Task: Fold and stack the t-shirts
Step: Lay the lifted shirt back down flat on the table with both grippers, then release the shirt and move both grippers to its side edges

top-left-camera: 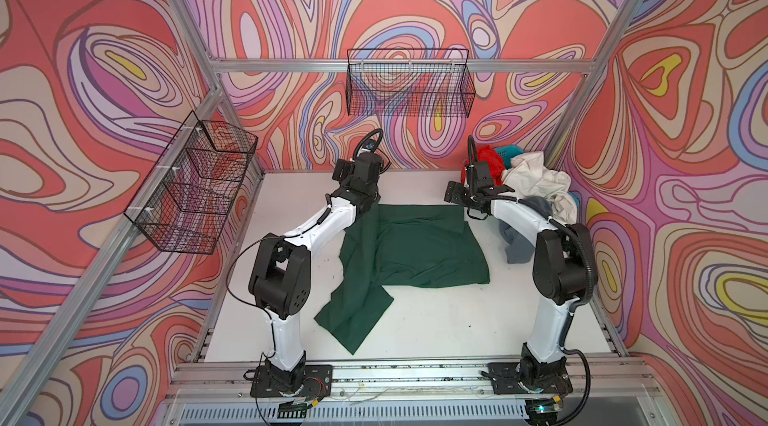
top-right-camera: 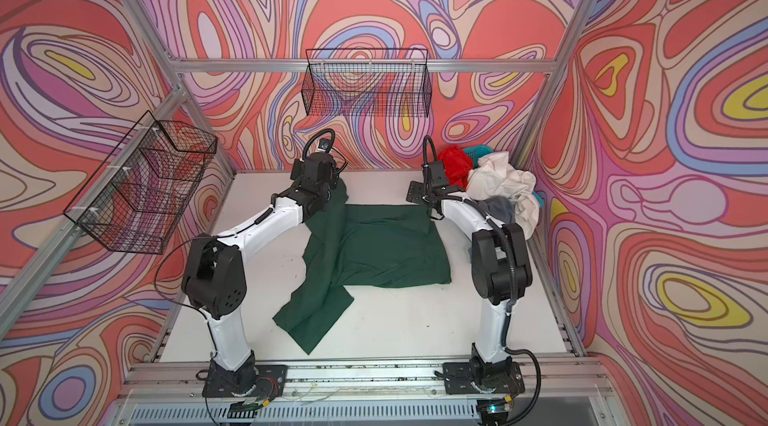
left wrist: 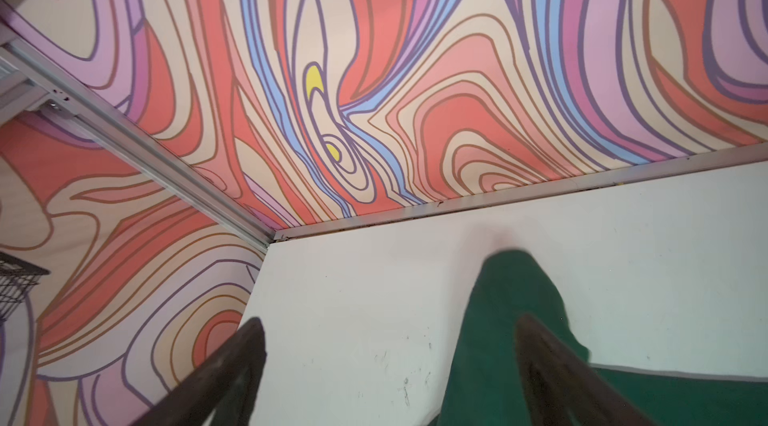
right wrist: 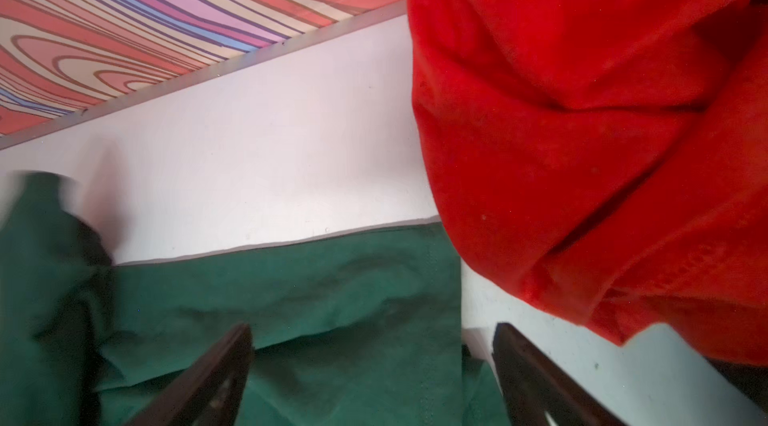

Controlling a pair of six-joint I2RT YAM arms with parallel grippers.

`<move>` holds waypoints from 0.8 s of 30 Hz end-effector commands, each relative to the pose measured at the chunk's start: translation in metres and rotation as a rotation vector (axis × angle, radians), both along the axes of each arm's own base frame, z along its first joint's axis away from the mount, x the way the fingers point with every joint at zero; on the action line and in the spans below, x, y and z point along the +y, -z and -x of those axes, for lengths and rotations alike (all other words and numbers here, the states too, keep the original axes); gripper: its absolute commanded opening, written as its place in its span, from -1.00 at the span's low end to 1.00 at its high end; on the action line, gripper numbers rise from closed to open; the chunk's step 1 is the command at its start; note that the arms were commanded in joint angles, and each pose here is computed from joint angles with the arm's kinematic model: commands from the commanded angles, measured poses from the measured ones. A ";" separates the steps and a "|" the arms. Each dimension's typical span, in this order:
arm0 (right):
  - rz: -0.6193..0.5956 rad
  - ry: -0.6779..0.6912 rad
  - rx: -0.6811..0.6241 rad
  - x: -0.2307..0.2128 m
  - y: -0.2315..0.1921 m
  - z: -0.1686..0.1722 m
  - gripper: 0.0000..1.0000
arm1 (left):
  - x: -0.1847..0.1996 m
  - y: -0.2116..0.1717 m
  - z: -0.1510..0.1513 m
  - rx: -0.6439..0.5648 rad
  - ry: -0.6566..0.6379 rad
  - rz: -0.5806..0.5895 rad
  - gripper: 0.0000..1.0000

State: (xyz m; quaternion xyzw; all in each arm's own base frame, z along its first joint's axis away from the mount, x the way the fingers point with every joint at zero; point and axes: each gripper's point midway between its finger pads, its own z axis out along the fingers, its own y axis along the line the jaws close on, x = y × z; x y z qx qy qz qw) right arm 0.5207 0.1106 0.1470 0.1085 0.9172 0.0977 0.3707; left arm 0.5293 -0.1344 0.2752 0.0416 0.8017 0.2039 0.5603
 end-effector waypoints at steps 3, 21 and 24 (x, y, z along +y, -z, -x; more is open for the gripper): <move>-0.023 -0.009 -0.049 -0.003 -0.037 0.027 0.96 | 0.036 -0.034 0.052 0.019 -0.116 0.076 1.00; -0.106 -0.034 0.142 0.002 0.017 0.170 0.97 | 0.081 0.145 0.187 0.543 -0.155 0.527 0.67; -0.115 -0.059 0.187 0.014 0.032 0.181 0.96 | 0.076 0.170 0.183 0.617 -0.152 0.635 0.52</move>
